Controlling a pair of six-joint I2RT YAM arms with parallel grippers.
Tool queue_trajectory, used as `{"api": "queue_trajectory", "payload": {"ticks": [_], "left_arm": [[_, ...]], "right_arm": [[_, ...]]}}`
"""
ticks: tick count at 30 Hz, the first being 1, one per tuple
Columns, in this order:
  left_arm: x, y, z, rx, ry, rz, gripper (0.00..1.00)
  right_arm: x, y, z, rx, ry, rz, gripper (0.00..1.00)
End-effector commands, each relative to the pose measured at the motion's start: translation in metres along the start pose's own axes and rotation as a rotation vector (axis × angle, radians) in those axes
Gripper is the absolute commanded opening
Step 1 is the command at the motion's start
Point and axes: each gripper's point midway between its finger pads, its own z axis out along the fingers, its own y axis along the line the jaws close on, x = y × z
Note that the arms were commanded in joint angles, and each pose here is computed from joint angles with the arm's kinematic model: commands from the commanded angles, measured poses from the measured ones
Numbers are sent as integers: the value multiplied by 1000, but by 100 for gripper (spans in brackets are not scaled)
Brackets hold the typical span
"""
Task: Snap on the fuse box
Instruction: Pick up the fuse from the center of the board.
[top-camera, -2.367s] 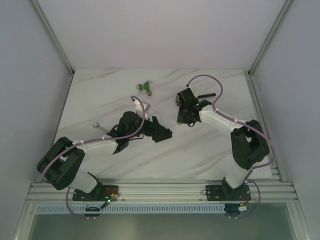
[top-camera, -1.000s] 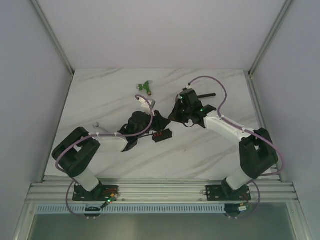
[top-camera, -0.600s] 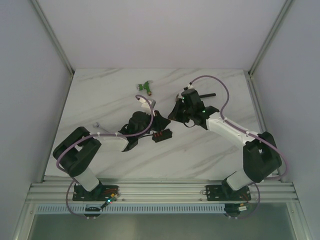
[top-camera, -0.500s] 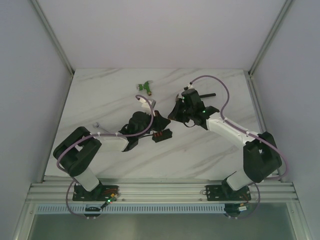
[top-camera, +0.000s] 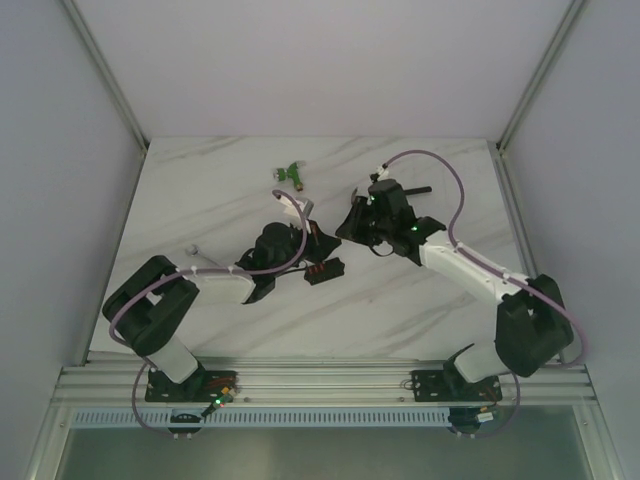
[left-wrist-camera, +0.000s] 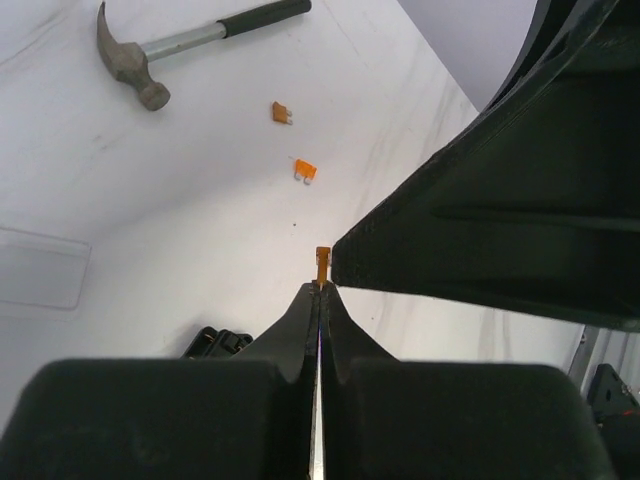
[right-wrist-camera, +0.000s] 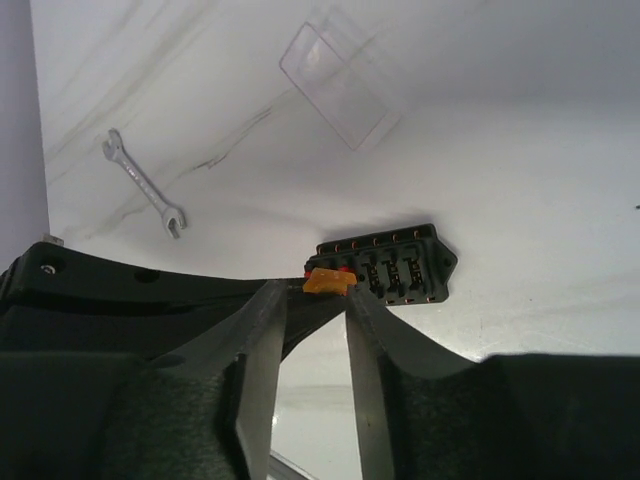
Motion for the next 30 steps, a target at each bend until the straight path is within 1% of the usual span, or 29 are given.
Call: {"api": "queue_trajectory", "payload": {"ticks": [1,6,8,10,12,16,18,20,21,22,23,26,29,30], "left_arm": [[-13,-14,-11,73,-29,90,0],[-17,-19,-23,157,5,146,0],[-21,-23,-30,202,15,164,0],[-27,-28,-37,234,15,186,0],[-33,-32,-44,263,15,215,0],[-48,-46,-60,308,-9,274,0],[-51,-52,-67,333,-14,297,0],[-53,-59,-72,361,-17,313,1],[-55,-62,-75,374,-18,316,1],[-56,-66,-77,391,-21,323,1],[-57,-70,-80,407,-24,328,1],[-60,-81,-88,457,-30,347,3],[-64,-90,-96,495,-42,364,3],[-64,-92,-98,505,-44,368,3]], "right_arm": [[-22,14,-25,-66,-116,-133,40],[-44,20,-54,-127,-256,-362,52],[-45,31,-68,-211,-306,-493,57],[-48,37,-83,-256,-364,-584,63],[-49,40,-95,-277,-391,-654,64],[-44,49,-112,-353,-411,-776,61],[-39,55,-114,-400,-405,-831,63],[-32,62,-116,-462,-393,-893,82],[-28,64,-115,-485,-392,-915,88],[-25,67,-116,-512,-396,-940,97],[-23,70,-118,-540,-402,-959,100],[-23,80,-125,-600,-418,-974,100],[-19,88,-129,-662,-397,-990,100],[-16,90,-129,-686,-384,-997,98]]}}
